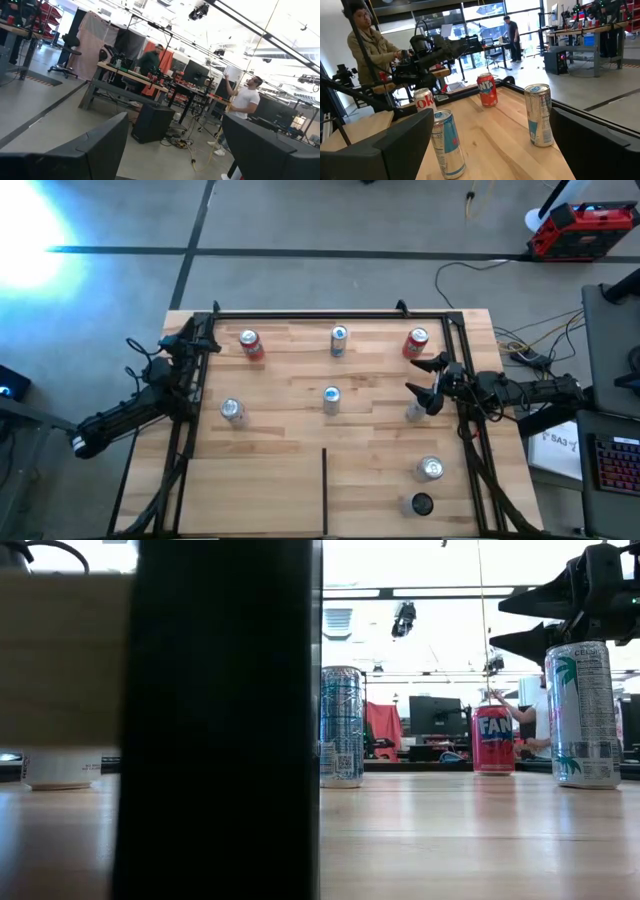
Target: Place canned beverage on shelf
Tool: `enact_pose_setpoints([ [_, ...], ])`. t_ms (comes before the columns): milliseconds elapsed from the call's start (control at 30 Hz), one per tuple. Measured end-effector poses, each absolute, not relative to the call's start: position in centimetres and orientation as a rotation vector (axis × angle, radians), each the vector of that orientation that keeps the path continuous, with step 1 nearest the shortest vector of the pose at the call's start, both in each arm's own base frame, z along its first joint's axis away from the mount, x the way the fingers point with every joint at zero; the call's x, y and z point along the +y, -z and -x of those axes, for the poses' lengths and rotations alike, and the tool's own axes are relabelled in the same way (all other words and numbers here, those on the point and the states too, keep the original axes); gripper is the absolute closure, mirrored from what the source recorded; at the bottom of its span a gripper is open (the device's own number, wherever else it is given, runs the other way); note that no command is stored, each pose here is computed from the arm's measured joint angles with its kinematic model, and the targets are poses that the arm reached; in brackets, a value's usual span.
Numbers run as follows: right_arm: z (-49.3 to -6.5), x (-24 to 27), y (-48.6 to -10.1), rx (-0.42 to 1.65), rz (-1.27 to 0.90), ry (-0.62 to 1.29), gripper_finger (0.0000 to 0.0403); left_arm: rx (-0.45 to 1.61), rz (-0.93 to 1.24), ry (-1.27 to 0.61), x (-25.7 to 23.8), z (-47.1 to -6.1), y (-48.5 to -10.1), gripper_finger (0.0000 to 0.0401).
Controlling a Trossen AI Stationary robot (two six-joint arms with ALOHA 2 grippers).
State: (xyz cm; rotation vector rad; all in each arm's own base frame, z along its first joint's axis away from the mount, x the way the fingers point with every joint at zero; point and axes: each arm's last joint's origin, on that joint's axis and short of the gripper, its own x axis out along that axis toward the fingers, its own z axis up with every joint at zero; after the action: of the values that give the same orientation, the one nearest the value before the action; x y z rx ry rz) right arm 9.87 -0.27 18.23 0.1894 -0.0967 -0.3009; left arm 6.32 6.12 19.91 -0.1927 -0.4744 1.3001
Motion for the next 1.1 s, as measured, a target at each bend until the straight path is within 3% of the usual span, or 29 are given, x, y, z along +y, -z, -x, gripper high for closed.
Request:
enact_pose_setpoints([
  [1100,-9.88,-0.27,-18.21,-0.096,-0.19,0.301,0.0021,-0.488,0.198,-1.324,6.12,-6.22,-19.98,0.0095],
])
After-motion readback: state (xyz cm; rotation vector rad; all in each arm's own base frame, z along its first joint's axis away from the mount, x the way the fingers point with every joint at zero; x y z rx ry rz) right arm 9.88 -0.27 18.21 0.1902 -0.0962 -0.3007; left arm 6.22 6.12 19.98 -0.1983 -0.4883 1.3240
